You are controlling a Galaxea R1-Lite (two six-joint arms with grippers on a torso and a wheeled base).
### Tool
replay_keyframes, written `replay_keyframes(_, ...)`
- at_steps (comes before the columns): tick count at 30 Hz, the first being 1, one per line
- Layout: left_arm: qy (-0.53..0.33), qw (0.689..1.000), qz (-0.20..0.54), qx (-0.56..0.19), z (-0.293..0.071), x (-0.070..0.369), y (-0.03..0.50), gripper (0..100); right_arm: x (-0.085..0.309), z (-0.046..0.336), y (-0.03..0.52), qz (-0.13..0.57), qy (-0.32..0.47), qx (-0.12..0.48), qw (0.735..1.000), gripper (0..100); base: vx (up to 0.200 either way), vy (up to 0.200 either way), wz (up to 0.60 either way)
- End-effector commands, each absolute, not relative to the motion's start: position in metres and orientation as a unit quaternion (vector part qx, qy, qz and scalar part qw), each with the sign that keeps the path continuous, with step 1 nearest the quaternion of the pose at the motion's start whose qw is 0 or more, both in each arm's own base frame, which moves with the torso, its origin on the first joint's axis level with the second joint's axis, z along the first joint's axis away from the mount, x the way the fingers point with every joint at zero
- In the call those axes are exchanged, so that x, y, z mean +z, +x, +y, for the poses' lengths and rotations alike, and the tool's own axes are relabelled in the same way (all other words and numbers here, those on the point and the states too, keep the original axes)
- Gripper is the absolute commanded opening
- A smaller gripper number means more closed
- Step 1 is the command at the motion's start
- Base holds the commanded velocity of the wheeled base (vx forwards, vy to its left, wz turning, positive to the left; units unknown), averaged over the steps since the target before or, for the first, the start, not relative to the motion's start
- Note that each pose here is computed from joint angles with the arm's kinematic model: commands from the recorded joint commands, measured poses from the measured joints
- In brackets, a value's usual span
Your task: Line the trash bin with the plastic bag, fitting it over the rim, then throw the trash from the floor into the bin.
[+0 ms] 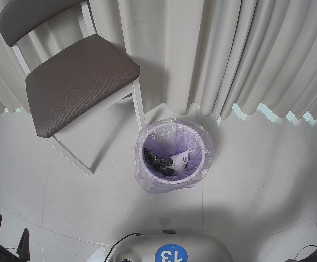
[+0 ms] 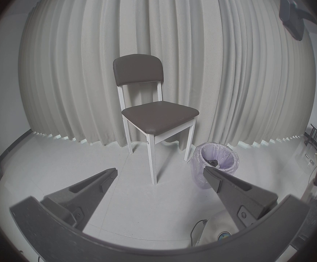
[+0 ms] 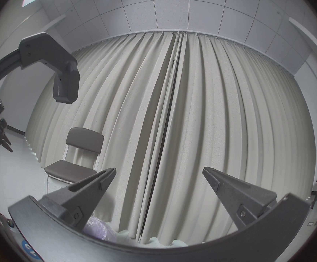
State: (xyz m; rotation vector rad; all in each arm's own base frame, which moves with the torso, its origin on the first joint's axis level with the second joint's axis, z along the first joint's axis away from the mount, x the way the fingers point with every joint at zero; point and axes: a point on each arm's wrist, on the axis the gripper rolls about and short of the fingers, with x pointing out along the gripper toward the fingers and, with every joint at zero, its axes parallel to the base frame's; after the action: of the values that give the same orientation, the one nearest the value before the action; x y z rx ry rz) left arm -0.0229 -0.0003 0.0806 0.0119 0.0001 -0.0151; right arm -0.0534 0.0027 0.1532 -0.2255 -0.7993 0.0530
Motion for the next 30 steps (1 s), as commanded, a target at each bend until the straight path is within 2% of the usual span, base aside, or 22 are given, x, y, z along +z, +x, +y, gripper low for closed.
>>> replay_keyframes(1,0.006,1.000,0.001,-0.008,0.000,0.075,-0.023,100,0.147,0.003,-0.051,-0.377,-0.107,0.029,0.920,100,0.000,0.000,0.00)
replay_keyframes(8,0.006,1.000,0.001,-0.008,0.000,0.075,-0.023,100,0.139,0.002,-0.045,-0.330,-0.101,0.029,0.938,100,0.000,0.000,0.00)
replay_keyframes(10,0.006,1.000,0.001,-0.008,0.000,0.075,-0.023,100,0.132,0.002,-0.039,-0.287,-0.093,0.023,0.953,100,0.000,0.000,0.00)
replay_keyframes(12,0.006,1.000,0.001,-0.008,0.000,0.075,-0.023,100,0.130,0.002,-0.038,-0.275,-0.091,0.021,0.957,100,0.000,0.000,0.00)
replay_keyframes(13,0.006,1.000,0.001,-0.008,0.000,0.075,-0.023,100,0.119,0.001,-0.032,-0.216,-0.080,0.018,0.973,100,0.000,0.000,0.00)
replay_keyframes(14,0.006,1.000,0.001,-0.008,0.000,0.075,-0.023,100,0.119,0.001,-0.032,-0.216,-0.080,0.018,0.973,100,0.000,0.000,0.00)
replay_keyframes(15,0.006,1.000,0.001,-0.008,0.000,0.075,-0.023,100,0.111,0.001,-0.029,-0.177,-0.070,0.021,0.981,100,0.000,0.000,0.00)
replay_keyframes(17,0.006,1.000,0.001,-0.008,0.000,0.075,-0.023,100,0.105,0.001,-0.027,-0.144,-0.055,0.024,0.988,100,0.000,0.000,0.00)
replay_keyframes(22,0.006,1.000,0.001,-0.008,0.000,0.075,-0.023,100,0.091,0.000,-0.024,-0.074,-0.039,0.001,0.997,100,0.000,0.000,0.00)
replay_keyframes(30,0.006,1.000,0.001,-0.008,0.000,0.075,-0.023,100,0.084,-0.001,-0.023,-0.040,-0.037,-0.010,0.998,100,0.000,0.000,0.00)
